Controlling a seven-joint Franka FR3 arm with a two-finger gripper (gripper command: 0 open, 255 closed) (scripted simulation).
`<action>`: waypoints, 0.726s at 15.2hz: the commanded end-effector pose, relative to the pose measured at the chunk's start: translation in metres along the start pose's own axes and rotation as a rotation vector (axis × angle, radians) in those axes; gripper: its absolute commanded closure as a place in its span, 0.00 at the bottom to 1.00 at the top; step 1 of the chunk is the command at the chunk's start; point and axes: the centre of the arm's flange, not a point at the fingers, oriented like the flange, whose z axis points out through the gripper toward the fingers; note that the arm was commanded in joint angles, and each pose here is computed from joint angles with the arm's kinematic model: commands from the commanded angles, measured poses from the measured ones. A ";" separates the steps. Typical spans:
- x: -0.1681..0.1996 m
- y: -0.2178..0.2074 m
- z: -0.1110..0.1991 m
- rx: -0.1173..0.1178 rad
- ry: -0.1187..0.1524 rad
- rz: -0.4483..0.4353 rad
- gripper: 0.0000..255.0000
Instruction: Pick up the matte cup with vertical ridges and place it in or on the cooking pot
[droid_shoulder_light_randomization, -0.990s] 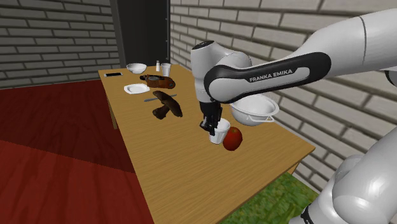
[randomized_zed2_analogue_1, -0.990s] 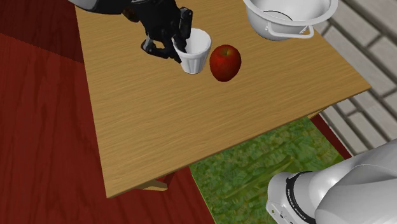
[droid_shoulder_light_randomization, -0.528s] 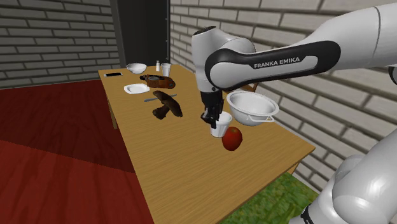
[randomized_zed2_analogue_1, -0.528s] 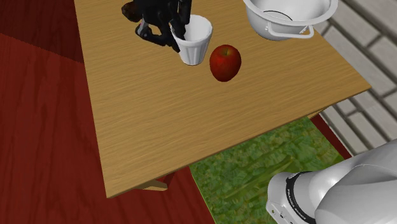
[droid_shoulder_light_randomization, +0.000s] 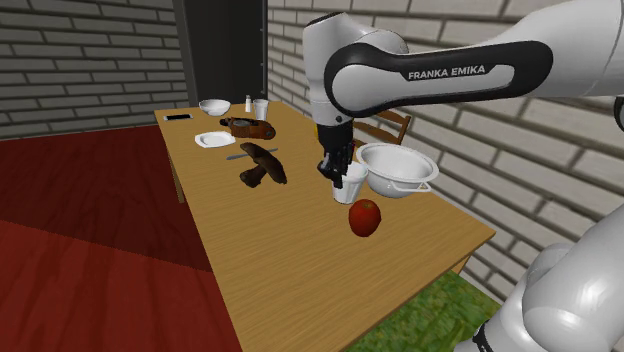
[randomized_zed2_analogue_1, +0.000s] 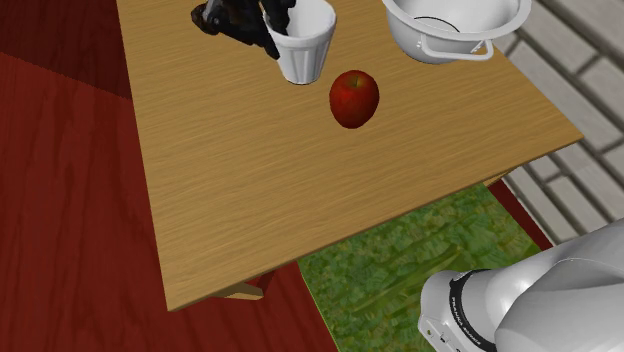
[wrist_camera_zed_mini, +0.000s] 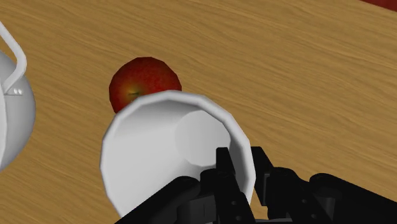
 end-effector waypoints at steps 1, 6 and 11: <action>-0.002 0.002 -0.010 0.000 0.000 0.000 1.00; -0.004 0.031 -0.017 0.000 0.000 0.000 1.00; -0.006 0.096 -0.008 0.000 0.000 0.000 1.00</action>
